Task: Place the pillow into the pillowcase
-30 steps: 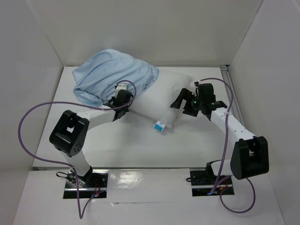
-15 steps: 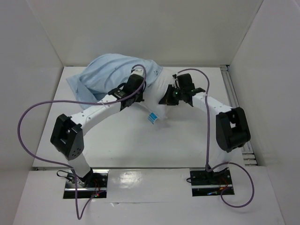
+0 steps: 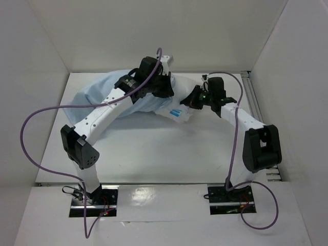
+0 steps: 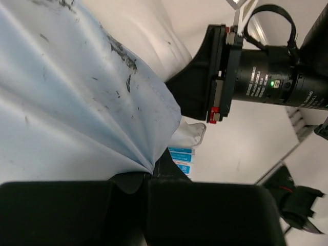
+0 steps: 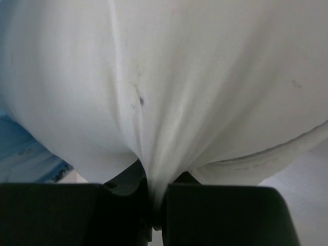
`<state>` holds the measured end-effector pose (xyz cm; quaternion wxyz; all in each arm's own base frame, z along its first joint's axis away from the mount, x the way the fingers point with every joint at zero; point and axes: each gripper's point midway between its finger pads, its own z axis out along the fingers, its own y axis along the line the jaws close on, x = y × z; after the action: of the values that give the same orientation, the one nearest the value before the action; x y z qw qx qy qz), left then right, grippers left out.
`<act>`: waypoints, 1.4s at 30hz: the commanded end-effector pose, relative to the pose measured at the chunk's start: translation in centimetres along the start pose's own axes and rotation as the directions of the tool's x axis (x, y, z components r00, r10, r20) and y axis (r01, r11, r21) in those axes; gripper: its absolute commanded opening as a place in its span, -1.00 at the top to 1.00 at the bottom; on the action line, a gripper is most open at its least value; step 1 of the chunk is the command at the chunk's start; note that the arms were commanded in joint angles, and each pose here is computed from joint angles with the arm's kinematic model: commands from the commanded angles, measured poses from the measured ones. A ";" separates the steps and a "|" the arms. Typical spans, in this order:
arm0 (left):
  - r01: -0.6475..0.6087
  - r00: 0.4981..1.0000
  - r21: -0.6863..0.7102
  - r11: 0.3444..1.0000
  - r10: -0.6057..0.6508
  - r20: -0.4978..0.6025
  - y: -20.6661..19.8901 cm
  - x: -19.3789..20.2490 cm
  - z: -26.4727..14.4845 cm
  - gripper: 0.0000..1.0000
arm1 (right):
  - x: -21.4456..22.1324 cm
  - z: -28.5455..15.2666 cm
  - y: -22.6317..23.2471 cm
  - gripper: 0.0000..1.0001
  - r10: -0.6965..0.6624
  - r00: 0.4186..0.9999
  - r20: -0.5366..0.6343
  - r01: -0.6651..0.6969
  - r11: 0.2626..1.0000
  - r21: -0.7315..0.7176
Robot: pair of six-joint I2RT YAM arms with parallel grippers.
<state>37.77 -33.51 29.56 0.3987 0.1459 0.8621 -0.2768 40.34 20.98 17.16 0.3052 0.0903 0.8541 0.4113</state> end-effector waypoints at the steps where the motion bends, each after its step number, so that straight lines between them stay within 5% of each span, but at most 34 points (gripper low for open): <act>1: -0.127 0.951 0.391 0.912 0.000 0.310 -11.1 -10.2 -11.5 1.00 | -1.2 -4.7 6.2 1.00 -0.239 0.969 0.069 0.246 0.960 -0.134; 8: -0.121 0.943 0.357 0.926 -0.005 0.333 -12.8 -9.5 -19.4 1.00 | 3.6 -12.8 8.0 1.00 -0.458 0.887 -0.059 0.447 0.884 -0.138; 11: -0.124 0.947 0.417 0.900 -0.018 0.321 -15.1 -8.8 -23.0 1.00 | 6.0 -16.2 7.7 1.00 -0.461 0.880 -0.116 0.451 0.887 -0.101; 16: -0.091 0.959 0.467 0.880 -0.050 0.281 -16.7 -8.6 -23.2 1.00 | 10.3 -19.8 6.7 1.00 -0.371 0.901 -0.225 0.364 0.929 -0.074; 20: -0.017 0.972 0.375 0.927 -0.072 0.224 -11.8 -9.8 -17.5 1.00 | 12.2 -19.8 6.5 1.00 -0.247 0.933 -0.262 0.235 0.969 -0.077; 27: 0.161 0.985 0.125 0.979 -0.167 0.037 3.3 -8.5 1.2 1.00 | 9.2 -14.0 7.7 1.00 -0.026 0.967 -0.252 -0.014 0.988 -0.155; 29: 0.176 0.984 0.087 0.980 -0.176 -0.016 6.2 -6.7 4.8 0.51 | 7.7 -10.6 7.3 1.00 0.112 0.958 -0.263 -0.162 0.970 -0.179; 30: 0.174 0.985 0.094 0.980 -0.171 -0.041 6.2 -6.0 5.1 -0.14 | 6.9 -9.6 6.9 0.99 0.159 0.955 -0.252 -0.210 0.960 -0.187; 33: 0.107 0.992 0.089 0.990 -0.112 0.056 5.3 -8.6 1.5 -0.70 | 3.7 -5.7 3.5 0.41 0.283 0.943 -0.174 -0.306 0.944 -0.124; 35: 0.055 0.990 0.048 0.997 -0.061 0.131 4.5 -9.7 -0.7 -0.99 | 1.1 -4.1 -0.8 0.30 0.346 0.936 -0.073 -0.343 0.938 0.041; 37: -0.008 0.976 0.020 1.000 0.003 0.217 3.5 -11.2 -5.1 -0.99 | -0.7 -4.0 -3.2 -0.10 0.312 0.950 -0.003 -0.309 0.943 0.127; 40: -0.003 0.958 -0.076 0.997 0.025 0.287 4.1 -11.6 -9.0 -0.73 | -4.0 -5.7 -7.1 -0.41 0.284 0.950 0.133 -0.310 0.914 0.264; 42: 0.004 0.954 -0.141 0.990 0.038 0.299 5.2 -11.3 -9.9 -0.25 | -5.7 -7.7 -9.1 -0.53 0.271 0.940 0.208 -0.326 0.893 0.311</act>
<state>42.08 -26.91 37.31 0.4610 0.0976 0.8374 -0.2770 40.46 13.29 18.42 0.2444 0.2637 0.8429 0.4004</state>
